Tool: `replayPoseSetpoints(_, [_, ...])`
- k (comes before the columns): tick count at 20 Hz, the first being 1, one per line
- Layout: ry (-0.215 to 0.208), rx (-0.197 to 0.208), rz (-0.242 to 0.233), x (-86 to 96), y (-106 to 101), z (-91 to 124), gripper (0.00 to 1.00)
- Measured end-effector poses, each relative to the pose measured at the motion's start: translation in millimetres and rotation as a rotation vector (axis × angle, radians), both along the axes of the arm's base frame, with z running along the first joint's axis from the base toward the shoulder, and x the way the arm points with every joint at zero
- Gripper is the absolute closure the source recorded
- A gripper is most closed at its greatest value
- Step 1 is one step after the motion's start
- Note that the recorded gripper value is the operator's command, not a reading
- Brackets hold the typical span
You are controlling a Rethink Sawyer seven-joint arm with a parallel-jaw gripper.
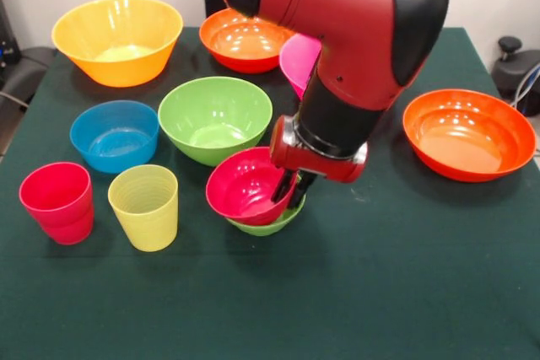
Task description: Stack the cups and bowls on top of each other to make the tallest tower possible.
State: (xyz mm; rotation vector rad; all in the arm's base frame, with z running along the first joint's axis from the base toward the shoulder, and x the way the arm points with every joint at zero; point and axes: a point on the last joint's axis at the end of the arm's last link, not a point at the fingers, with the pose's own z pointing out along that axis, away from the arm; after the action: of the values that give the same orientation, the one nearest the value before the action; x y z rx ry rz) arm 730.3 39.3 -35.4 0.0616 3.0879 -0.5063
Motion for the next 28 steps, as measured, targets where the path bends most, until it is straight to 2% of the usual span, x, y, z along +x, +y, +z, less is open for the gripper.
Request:
replayPoseSetpoints(2, [-0.010,-0.009,-0.011,-2.5,-2.0,-7.3,1.00])
replayPoseSetpoints(6, [-0.028,-0.032,-0.037,-2.5,-10.1,-6.1,1.00])
replayPoseSetpoints(12, [-0.036,-0.039,-0.060,-3.5,-9.8,-6.4,1.00])
replayPoseSetpoints(26, [-0.036,-0.046,-0.060,-4.7,-8.3,-7.3,1.00])
replayPoseSetpoints(27, [-0.034,-0.046,-0.059,-5.2,-8.0,-8.1,0.00])
replayPoseSetpoints(28, [-0.034,-0.046,-0.059,-5.3,-8.1,-8.4,0.00])
